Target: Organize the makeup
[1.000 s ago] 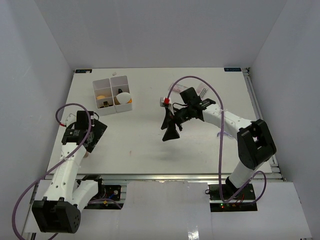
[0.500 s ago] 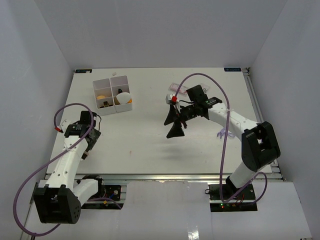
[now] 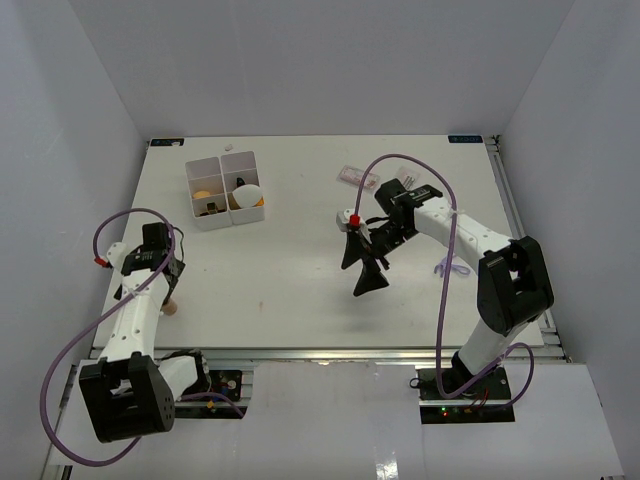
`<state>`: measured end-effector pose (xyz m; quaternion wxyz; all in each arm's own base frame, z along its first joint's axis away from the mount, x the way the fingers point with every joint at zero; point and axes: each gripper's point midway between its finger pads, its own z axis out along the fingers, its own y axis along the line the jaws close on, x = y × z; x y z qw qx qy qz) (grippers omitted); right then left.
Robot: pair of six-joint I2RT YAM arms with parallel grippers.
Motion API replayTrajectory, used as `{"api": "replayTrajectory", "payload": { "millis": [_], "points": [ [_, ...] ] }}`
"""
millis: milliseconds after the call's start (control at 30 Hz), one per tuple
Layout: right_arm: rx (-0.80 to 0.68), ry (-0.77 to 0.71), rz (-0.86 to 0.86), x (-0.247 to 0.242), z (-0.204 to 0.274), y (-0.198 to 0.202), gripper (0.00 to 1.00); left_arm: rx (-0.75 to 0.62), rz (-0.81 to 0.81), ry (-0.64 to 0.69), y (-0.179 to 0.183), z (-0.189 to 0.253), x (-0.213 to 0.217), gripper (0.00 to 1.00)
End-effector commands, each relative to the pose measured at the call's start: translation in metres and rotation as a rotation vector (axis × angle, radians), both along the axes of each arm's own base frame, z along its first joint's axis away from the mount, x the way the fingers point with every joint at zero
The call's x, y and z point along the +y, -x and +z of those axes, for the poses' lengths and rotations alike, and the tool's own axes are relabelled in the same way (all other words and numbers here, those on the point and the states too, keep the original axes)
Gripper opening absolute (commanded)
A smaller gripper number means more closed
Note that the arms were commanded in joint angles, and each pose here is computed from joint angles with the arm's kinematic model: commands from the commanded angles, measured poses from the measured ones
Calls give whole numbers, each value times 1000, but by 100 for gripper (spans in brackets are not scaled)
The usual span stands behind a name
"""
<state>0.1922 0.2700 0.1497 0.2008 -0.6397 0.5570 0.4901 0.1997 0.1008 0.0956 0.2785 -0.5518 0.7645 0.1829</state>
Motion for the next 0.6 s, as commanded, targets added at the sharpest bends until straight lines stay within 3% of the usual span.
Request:
{"api": "replayTrajectory", "payload": {
  "millis": [0,567],
  "points": [
    [-44,-10,1,-3,13,-7,97,-41,-37,31,-18,-9,2,98],
    [-18,-59,-28,-7,21,-15,97,-12,-61,105,-19,-38,1,88]
  ]
}}
